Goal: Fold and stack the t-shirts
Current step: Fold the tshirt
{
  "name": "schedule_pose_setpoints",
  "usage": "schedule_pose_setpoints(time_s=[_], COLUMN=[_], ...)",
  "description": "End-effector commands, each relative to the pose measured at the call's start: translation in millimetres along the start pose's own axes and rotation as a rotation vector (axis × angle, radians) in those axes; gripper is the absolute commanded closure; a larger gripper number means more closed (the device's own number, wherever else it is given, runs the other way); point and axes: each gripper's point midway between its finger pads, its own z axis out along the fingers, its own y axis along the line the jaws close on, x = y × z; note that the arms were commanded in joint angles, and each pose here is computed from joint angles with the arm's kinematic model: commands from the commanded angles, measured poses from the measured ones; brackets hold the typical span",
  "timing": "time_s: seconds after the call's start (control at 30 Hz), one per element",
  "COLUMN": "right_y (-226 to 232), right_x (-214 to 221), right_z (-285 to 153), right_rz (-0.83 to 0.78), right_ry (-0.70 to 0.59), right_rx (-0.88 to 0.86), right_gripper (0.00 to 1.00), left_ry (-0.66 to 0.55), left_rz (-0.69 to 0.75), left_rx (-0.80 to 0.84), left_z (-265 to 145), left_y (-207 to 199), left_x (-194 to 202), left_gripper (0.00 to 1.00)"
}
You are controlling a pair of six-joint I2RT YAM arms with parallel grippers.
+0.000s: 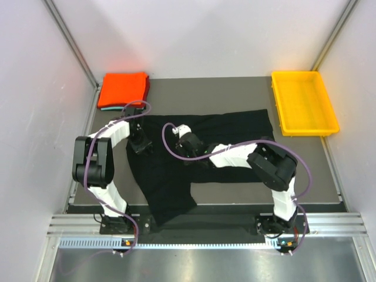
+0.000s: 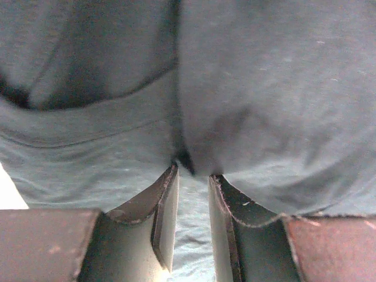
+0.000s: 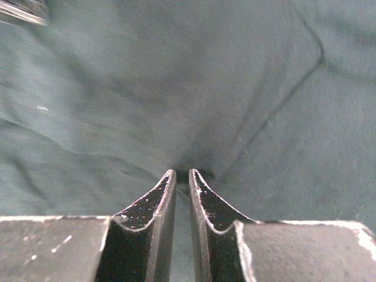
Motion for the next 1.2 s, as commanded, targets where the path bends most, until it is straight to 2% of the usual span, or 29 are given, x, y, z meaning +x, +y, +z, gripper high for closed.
schedule_pose_setpoints(time_s=[0.0,0.13,0.27,0.3,0.33,0.4,0.47,0.5,0.53,0.67,0.73,0.9,0.97,1.0,1.07,1.17], right_y=[-18,-23,-21,-20,-22,-31,-41,-45,-52,-75,-78,-83,-88,-89,-98,-103], right_x=[-2,-12,-42,-46,-54,-51,-48,-46,-35,-38,-35,-32,-29,-28,-25,-21], right_z=[0,-13,-47,-54,-67,-80,-95,-101,-104,-132,-139,-143,-142,-141,-140,-140], right_rz=[0.038,0.033,0.07,0.087,0.12,0.157,0.214,0.231,0.255,0.317,0.322,0.337,0.343,0.346,0.353,0.358], right_ry=[0.008,-0.006,-0.059,-0.068,-0.09,-0.074,-0.072,-0.074,-0.058,-0.111,-0.119,-0.127,-0.125,-0.123,-0.12,-0.108], right_rx=[0.065,0.085,0.081,0.077,0.074,0.084,0.073,0.065,0.068,0.047,0.038,0.017,0.015,0.014,0.03,0.016], right_gripper=[0.85,0.83,0.79,0.75,0.73,0.68,0.65,0.64,0.63,0.58,0.54,0.52,0.52,0.52,0.52,0.52], left_ry=[-0.058,-0.135,-0.199,-0.181,-0.181,-0.118,-0.104,-0.045,-0.039,-0.02,-0.06,0.004,0.014,0.025,-0.009,-0.025], left_rz=[0.01,0.009,0.025,0.03,0.038,0.039,0.031,0.007,0.0,-0.075,-0.114,-0.166,-0.165,-0.162,-0.134,-0.089], left_rx=[-0.064,-0.1,-0.049,-0.041,-0.027,-0.021,-0.008,0.007,0.033,0.019,-0.025,-0.072,-0.105,-0.117,-0.135,-0.196], left_z=[-4,-28,-70,-70,-80,-76,-82,-76,-80,-81,-82,-73,-67,-65,-63,-67], left_y=[17,18,7,10,12,23,31,36,37,54,66,79,88,89,91,91], left_x=[-10,-28,-33,-23,-15,11,29,50,61,100,107,146,159,168,170,174], left_gripper=[0.69,0.67,0.62,0.61,0.54,0.52,0.51,0.51,0.51,0.51,0.51,0.58,0.59,0.64,0.65,0.62])
